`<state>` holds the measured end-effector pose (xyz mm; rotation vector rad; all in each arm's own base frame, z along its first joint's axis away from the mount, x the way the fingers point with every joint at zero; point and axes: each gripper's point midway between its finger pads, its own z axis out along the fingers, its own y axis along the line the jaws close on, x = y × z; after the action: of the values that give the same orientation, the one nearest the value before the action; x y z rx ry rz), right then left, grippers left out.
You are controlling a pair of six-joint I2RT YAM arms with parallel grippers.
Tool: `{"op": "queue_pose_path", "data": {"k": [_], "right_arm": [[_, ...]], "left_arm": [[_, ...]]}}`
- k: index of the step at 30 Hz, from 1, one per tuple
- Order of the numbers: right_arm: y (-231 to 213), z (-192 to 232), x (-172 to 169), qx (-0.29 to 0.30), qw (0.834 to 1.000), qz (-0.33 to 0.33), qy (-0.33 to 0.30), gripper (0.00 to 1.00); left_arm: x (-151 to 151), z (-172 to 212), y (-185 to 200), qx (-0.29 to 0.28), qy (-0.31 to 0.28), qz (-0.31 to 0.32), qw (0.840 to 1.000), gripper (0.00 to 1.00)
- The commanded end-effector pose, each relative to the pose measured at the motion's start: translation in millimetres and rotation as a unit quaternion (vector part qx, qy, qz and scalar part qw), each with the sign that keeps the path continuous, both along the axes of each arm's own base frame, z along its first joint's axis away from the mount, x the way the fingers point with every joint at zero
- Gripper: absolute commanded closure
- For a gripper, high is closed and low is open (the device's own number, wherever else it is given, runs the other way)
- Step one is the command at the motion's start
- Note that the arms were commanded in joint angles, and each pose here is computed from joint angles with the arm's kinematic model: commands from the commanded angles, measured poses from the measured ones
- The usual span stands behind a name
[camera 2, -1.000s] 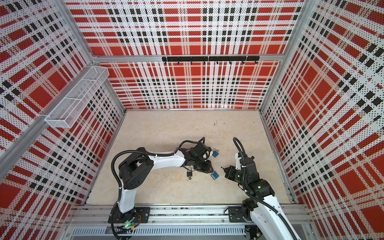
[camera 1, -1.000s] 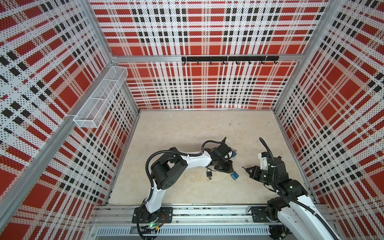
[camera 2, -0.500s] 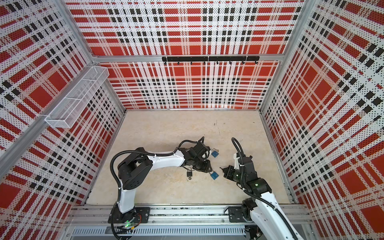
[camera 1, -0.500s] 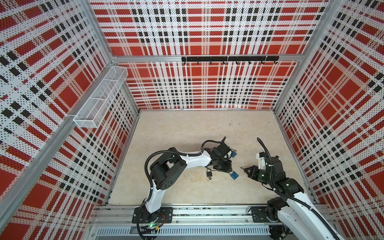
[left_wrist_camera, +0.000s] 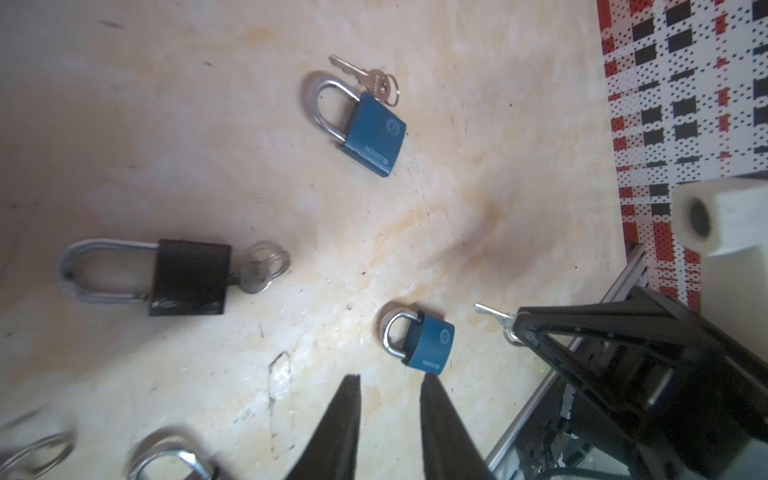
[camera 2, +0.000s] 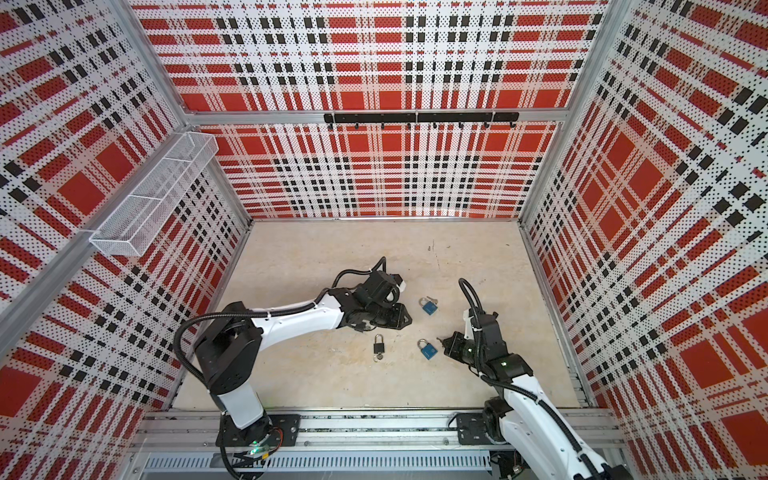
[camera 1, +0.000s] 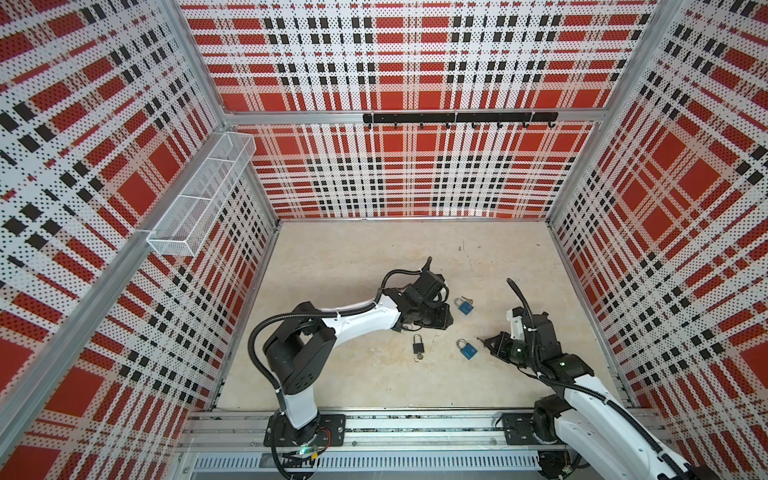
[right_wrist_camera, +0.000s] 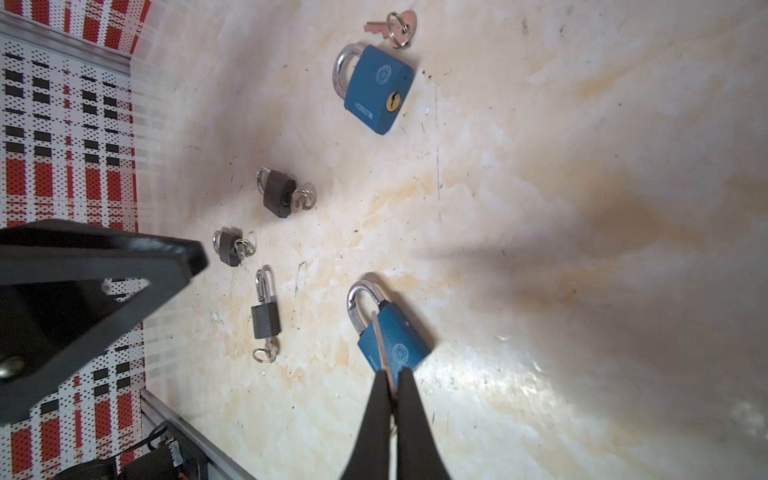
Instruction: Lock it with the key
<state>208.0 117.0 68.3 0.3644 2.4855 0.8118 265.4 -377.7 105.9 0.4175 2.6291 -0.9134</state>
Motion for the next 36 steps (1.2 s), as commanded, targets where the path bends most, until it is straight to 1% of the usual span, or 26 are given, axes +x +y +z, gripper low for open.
{"op": "queue_pose_path", "data": {"k": [1,4,10,25,28,33,36], "right_arm": [[2.1,2.9,11.4,0.003,1.000,-0.008,-0.026,1.00],[3.1,-2.9,11.8,-0.003,1.000,-0.007,-0.023,1.00],[7.7,-12.7,15.4,-0.006,1.000,-0.009,-0.020,1.00],[16.3,-29.4,23.0,-0.016,1.000,-0.002,-0.003,1.00],[17.0,-31.6,22.5,-0.020,1.000,-0.002,-0.001,0.95],[14.8,-35.9,19.8,-0.029,1.000,-0.004,0.008,0.80],[12.5,-33.2,18.8,-0.033,0.999,-0.007,0.007,0.76]], "left_arm": [[14.1,25.4,15.1,-0.023,-0.036,0.038,0.998,0.71],[17.6,37.9,26.8,-0.037,-0.052,0.051,0.997,0.70],[17.8,54.6,34.8,-0.072,-0.077,0.058,0.993,0.69],[19.5,52.1,39.2,-0.077,-0.077,0.071,0.992,0.69],[20.6,52.1,39.6,-0.078,-0.078,0.071,0.991,0.69],[21.7,51.5,40.6,-0.079,-0.077,0.073,0.991,0.69],[22.1,51.1,41.9,-0.079,-0.078,0.074,0.991,0.69]]}}
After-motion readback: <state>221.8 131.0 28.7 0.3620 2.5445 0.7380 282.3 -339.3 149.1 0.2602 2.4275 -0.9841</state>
